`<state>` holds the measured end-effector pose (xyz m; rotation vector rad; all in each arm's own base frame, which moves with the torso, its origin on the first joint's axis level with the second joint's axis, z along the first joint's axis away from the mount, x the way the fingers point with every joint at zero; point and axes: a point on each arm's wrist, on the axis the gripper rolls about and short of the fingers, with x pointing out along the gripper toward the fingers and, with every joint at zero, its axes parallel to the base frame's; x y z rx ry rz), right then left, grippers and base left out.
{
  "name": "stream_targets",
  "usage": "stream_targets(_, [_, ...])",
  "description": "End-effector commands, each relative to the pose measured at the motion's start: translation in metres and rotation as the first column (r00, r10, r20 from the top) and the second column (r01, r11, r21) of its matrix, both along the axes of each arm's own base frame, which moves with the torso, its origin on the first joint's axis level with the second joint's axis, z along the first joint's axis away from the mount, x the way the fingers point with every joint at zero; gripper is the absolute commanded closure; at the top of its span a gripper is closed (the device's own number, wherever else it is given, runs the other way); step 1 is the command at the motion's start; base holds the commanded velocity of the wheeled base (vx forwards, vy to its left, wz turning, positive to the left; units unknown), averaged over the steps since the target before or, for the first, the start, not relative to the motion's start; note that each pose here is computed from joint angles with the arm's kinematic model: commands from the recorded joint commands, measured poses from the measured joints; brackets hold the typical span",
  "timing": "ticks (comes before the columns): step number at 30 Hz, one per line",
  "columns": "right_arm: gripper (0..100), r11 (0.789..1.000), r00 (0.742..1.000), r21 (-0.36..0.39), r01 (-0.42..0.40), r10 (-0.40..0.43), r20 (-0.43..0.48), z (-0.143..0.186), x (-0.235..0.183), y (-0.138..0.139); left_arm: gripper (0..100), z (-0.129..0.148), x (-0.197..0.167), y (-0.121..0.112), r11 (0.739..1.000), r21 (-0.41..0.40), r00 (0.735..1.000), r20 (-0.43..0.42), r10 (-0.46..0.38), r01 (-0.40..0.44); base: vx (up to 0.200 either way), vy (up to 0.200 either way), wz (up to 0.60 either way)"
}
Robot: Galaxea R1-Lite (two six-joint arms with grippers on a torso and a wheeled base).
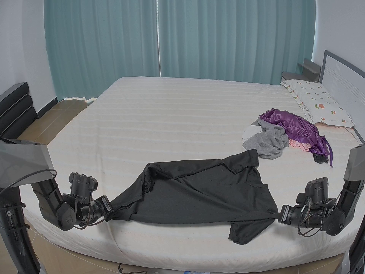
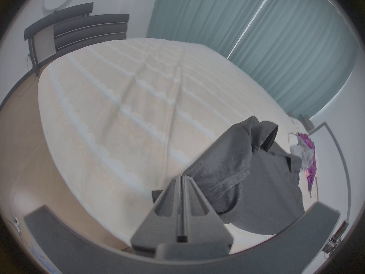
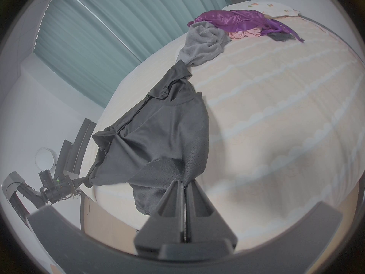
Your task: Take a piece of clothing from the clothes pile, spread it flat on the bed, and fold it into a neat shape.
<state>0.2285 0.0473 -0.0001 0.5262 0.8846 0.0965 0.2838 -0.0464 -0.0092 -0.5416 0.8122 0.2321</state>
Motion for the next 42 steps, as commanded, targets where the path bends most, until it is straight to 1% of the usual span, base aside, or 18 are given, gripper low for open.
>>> stream_targets(1, [100, 1.000, 0.999, -0.011, 0.011, -0.011, 0.031, 0.013, -0.014, -0.010, 100, 0.009, -0.009, 0.001, 1.000, 0.019, 1.000, -0.011, -0.018, 0.018, 0.000, 0.000, 0.00])
stream_targets(3, [100, 1.000, 0.999, -0.013, 0.009, -0.009, 0.036, 0.016, -0.017, -0.011, 100, 0.012, -0.012, 0.001, 1.000, 0.022, 1.000, -0.014, -0.018, 0.018, 0.000, 0.000, 0.00])
stream_targets(5, [100, 1.000, 0.999, -0.014, 0.008, -0.008, 0.051, 0.022, -0.023, -0.012, 100, 0.020, -0.017, 0.002, 0.999, 0.026, 1.000, -0.023, -0.021, 0.022, 0.000, 0.000, 0.00])
stream_targets(8, [100, 1.000, 0.999, -0.021, 0.003, -0.002, 0.036, 0.021, -0.024, -0.012, 100, 0.023, -0.022, 0.002, 0.998, 0.040, 0.997, -0.063, -0.037, 0.039, 0.000, 0.000, 0.00])
stream_targets(9, [100, 0.999, 1.000, -0.032, -0.007, 0.007, 0.014, 0.017, -0.024, -0.012, 100, 0.023, -0.023, 0.001, 0.998, 0.047, 0.996, -0.079, -0.043, 0.047, 0.000, 0.000, 0.00])
stream_targets(13, [100, 0.999, 0.999, -0.049, -0.016, 0.015, -0.031, 0.004, -0.019, -0.011, 100, 0.018, -0.023, -0.002, 0.997, 0.046, 0.994, -0.099, -0.054, 0.059, 0.000, 0.000, 0.00])
stream_targets(17, [100, 0.999, 1.000, -0.048, -0.019, 0.018, -0.024, -0.001, -0.003, -0.008, 100, 0.007, -0.022, -0.006, 0.996, 0.040, 0.989, -0.135, -0.068, 0.074, 0.000, 0.000, 0.00])
stream_targets(20, [100, 0.998, 0.999, -0.051, -0.031, 0.028, -0.046, -0.007, -0.002, -0.006, 100, 0.001, -0.021, -0.008, 0.996, 0.042, 0.986, -0.153, -0.071, 0.078, 0.000, 0.000, 0.00])
stream_targets(21, [100, 0.998, 0.997, -0.054, -0.042, 0.039, -0.065, -0.013, -0.003, -0.003, 0, -0.003, -0.020, -0.008, 0.996, 0.043, 0.985, -0.160, -0.069, 0.077, 0.000, 0.000, 0.00])
stream_targets(22, [0, 0.998, 0.996, -0.054, -0.043, 0.039, -0.074, -0.016, -0.002, -0.003, 0, -0.004, -0.019, -0.008, 0.996, 0.042, 0.985, -0.157, -0.069, 0.077, 0.000, 0.000, 0.00])
stream_targets(24, [0, 0.998, 0.995, -0.052, -0.040, 0.035, -0.089, -0.020, -0.001, -0.003, 0, -0.005, -0.019, -0.009, 0.996, 0.040, 0.986, -0.150, -0.070, 0.077, 0.000, 0.000, 0.00])
stream_targets(29, [0, 0.999, 0.998, -0.037, -0.021, 0.019, -0.065, -0.018, -0.001, -0.005, 0, -0.004, -0.018, -0.009, 0.996, 0.037, 0.989, -0.130, -0.071, 0.076, 0.000, 0.000, 0.00])
stream_targets(30, [0, 1.000, 0.999, -0.022, -0.002, 0.001, -0.033, -0.014, 0.001, -0.005, 0, -0.002, -0.017, -0.009, 0.997, 0.033, 0.991, -0.109, -0.072, 0.076, 0.000, 0.000, 0.00])
stream_targets(32, [0, 1.000, 1.000, -0.007, 0.020, -0.020, -0.011, -0.011, 0.002, -0.006, 0, -0.001, -0.017, -0.009, 0.997, 0.027, 0.992, -0.096, -0.076, 0.079, 0.000, 0.000, 0.00])
stream_targets(33, [0, 0.999, 0.999, 0.017, 0.043, -0.043, 0.013, -0.007, 0.004, -0.006, 0, 0.002, -0.015, -0.009, 0.997, 0.018, 0.994, -0.077, -0.074, 0.076, 0.000, 0.000, 0.00])
stream_targets(35, [0, 0.998, 0.998, 0.032, 0.059, -0.059, 0.020, -0.005, 0.004, -0.006, 0, 0.007, -0.011, -0.010, 0.998, -0.001, 0.998, -0.040, -0.056, 0.056, 0.000, 0.000, 0.00])
stream_targets(38, [0, 0.998, 0.998, 0.036, 0.057, -0.058, 0.026, -0.004, 0.003, -0.006, 0, 0.009, -0.007, -0.010, 0.999, -0.036, 1.000, -0.004, -0.023, 0.023, 0.000, 0.000, 0.00])
stream_targets(42, [0, 0.997, 0.997, 0.039, 0.060, -0.062, 0.039, -0.003, 0.003, -0.005, 0, 0.009, -0.006, -0.011, 0.999, -0.042, 1.000, 0.008, -0.022, 0.022, 0.000, 0.000, 0.00])
